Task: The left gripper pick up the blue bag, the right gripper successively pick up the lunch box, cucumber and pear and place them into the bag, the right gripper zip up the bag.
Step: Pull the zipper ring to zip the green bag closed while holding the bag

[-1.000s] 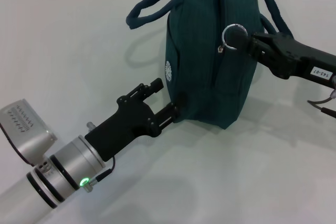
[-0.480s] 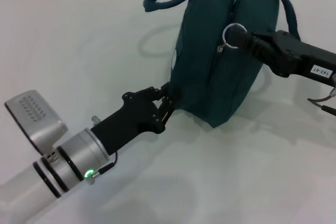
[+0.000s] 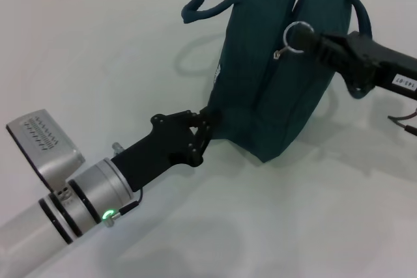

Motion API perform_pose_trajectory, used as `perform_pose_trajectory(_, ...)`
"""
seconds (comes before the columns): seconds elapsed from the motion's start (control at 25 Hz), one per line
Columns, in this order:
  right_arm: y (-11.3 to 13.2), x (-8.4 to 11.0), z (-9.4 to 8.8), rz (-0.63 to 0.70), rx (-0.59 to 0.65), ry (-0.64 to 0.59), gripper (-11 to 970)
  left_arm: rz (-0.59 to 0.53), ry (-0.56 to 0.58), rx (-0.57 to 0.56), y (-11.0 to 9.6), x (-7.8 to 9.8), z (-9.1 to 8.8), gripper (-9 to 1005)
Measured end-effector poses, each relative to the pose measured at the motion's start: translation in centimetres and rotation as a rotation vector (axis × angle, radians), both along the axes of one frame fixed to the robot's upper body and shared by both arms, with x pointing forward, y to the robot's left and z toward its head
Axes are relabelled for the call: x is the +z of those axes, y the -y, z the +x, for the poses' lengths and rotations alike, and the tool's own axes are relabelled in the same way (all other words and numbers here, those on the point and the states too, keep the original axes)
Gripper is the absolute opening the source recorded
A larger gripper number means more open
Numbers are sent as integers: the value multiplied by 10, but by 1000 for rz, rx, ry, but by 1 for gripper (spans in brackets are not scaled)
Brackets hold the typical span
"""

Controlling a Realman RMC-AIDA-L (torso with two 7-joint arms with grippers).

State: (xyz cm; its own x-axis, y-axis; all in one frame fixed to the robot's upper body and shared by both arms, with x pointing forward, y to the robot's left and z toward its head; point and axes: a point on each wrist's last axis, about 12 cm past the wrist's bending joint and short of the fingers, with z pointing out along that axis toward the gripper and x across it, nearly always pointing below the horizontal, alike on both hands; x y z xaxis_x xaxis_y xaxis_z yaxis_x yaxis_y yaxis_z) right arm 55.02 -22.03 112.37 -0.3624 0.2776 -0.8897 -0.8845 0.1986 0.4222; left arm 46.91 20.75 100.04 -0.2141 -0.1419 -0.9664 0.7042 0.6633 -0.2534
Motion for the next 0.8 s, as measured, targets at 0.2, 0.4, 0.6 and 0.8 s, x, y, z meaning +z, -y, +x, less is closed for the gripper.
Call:
perform_pose_trajectory(0.2,5,2,1,15,-19,8,8,19,18,-2,-7,0,-1,63)
perform_pose_trajectory(0.4,8,4,3,25,-39,16,8,60,38,-41,-10,-1,-1,63)
perform_pose_trajectory(0.6,12,6,5,30,-64,27,8,104,56,-72,-17,-2,-3,59)
perform_pose_trajectory(0.8,16,6,6,29,-88,30,8,140,71,-106,-21,-4,-7,59)
